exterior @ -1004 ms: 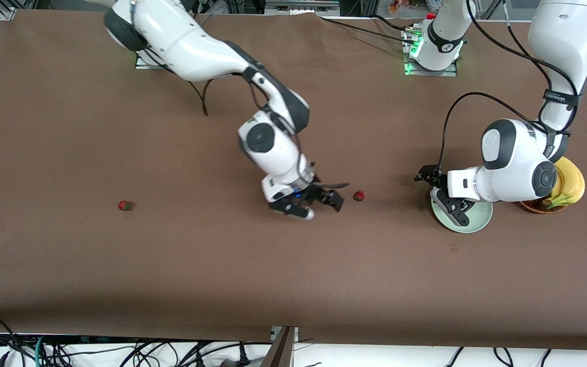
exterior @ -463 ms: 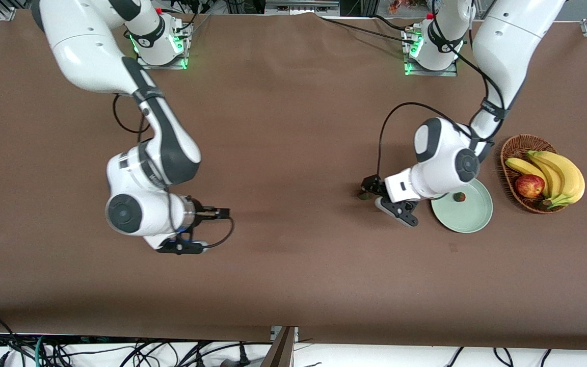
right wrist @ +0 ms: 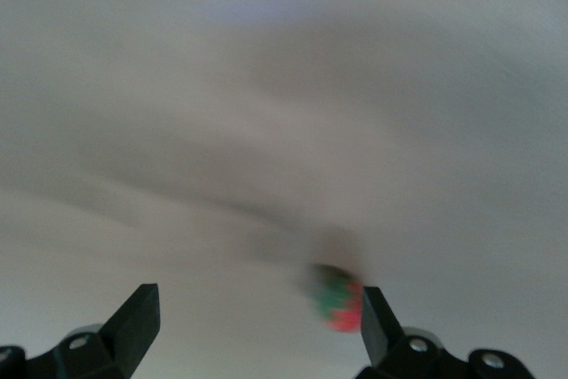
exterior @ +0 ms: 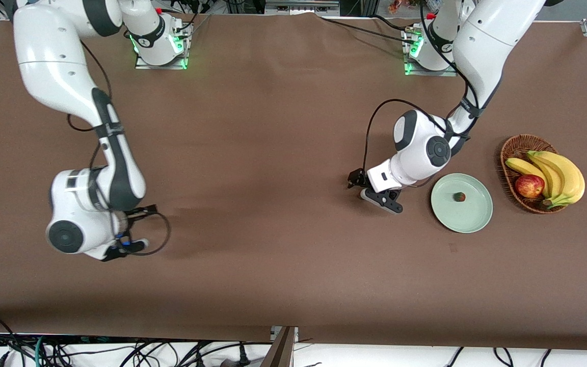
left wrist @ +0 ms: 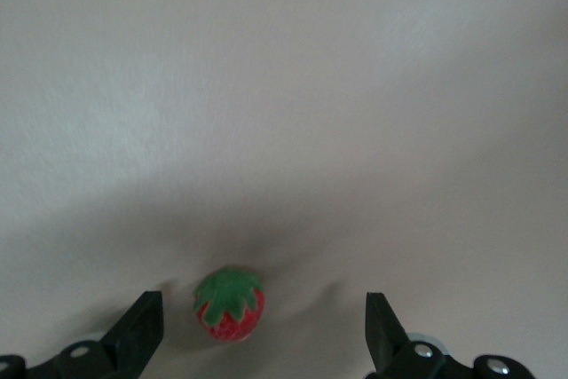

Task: Collect all strawberries into plate

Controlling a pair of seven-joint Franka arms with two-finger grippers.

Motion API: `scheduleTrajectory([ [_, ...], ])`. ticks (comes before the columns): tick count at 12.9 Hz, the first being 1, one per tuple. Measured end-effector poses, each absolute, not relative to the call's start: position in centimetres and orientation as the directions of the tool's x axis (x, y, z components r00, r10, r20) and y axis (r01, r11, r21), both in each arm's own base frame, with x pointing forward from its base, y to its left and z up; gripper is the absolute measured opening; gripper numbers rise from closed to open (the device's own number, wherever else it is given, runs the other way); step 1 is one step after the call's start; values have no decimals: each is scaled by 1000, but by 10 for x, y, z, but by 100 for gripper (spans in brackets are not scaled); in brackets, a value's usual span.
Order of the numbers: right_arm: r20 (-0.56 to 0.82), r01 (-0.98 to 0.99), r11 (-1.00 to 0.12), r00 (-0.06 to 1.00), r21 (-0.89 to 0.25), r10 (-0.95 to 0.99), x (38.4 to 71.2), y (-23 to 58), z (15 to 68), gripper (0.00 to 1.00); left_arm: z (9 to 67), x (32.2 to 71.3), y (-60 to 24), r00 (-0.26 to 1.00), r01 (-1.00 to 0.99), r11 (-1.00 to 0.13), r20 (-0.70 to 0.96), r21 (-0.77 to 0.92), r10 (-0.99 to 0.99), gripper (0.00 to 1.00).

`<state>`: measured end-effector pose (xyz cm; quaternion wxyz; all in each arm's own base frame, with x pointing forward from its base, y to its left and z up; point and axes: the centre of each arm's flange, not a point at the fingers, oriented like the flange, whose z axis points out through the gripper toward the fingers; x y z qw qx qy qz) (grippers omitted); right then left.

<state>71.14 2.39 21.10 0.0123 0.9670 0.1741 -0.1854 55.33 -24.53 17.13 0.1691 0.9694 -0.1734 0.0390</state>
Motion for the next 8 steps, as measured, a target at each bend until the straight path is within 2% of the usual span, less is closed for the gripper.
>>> scheduleTrajectory([
  [2,-365,361,-930,857,-75,362,707,-22,201,100,164,546,-247,936,-351,-886,144,305,-321,100],
  [4,-358,376,-923,853,-86,381,703,-34,190,100,165,547,-246,936,-350,-887,145,302,-320,100],
  [5,-360,381,-920,849,-91,387,700,-30,185,100,165,548,-244,936,-349,-888,147,299,-319,93],
  [8,-373,393,-914,837,-103,401,693,-19,171,100,166,552,-239,938,-345,-892,153,291,-313,56],
])
